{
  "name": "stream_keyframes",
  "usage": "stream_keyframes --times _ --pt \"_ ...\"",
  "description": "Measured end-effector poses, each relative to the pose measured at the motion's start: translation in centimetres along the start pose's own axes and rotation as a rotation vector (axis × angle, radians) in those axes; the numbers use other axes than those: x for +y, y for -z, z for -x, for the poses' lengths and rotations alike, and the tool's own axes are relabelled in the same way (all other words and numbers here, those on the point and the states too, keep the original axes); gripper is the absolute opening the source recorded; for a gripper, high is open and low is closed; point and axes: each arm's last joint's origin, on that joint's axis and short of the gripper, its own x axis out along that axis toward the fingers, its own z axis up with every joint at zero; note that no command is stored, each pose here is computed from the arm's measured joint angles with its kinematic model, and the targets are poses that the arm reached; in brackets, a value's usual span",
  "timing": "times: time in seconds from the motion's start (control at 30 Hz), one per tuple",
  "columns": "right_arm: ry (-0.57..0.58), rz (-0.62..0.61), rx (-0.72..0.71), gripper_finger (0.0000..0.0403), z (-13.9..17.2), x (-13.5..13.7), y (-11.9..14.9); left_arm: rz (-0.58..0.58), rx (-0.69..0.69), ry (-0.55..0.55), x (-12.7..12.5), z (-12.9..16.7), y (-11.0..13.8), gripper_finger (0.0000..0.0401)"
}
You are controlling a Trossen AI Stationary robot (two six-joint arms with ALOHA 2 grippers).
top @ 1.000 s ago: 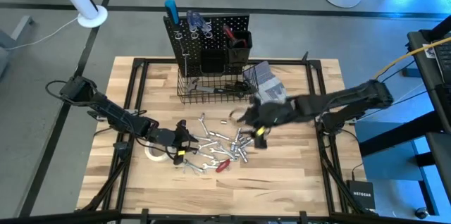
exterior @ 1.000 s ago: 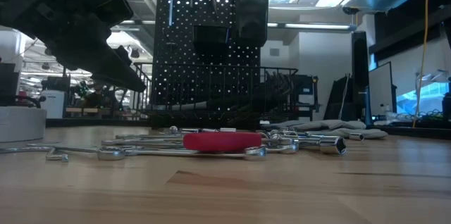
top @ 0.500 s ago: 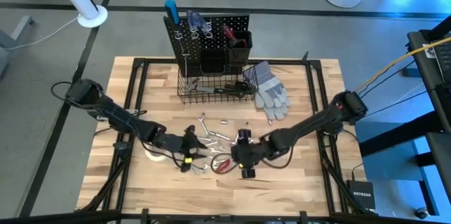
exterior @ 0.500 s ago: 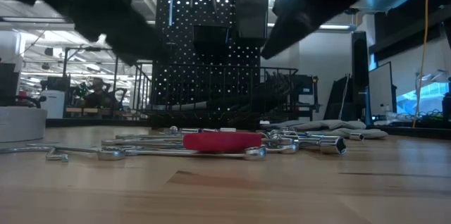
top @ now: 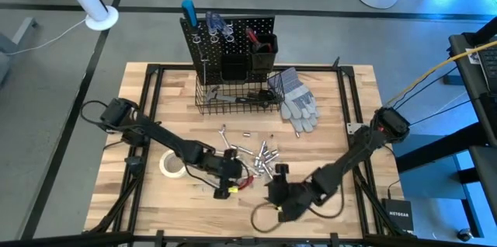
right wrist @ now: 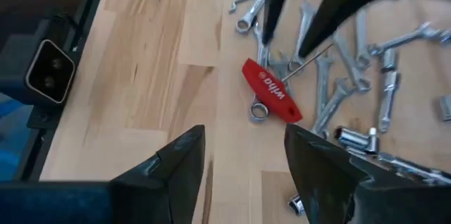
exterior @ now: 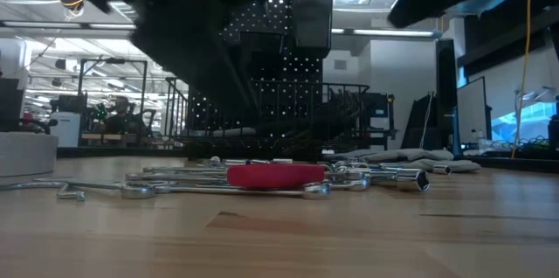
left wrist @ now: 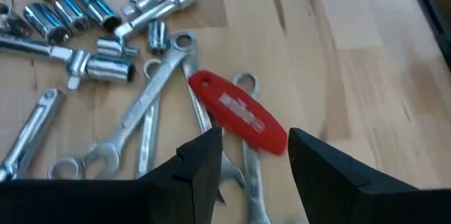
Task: Hang tools onto peg board
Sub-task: Hang the red allen wrench on the peg board
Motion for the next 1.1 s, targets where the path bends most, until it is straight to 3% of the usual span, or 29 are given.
stream_keyframes --times 0.17,0.43,0.77,1.1 --pt "0.085 0.029 -0.063 0.0202 0.8 1.1 0.5 -0.068 0.024 -0.016 0.7 -1.0 0.1 0.0155" --pt "0.106 0.009 -0.077 0.0202 0.9 1.1 0.5 -0.173 0.039 -0.026 1.3 -1.8 0.4 0.0155" --pt "0.114 0.002 -0.083 0.0202 0.9 1.1 0.4 -0.163 0.076 -0.039 2.3 -3.5 1.3 0.0153" --pt "0.115 0.013 -0.079 0.0202 0.9 1.0 0.5 -0.181 0.106 -0.045 2.5 -3.6 1.5 0.0087"
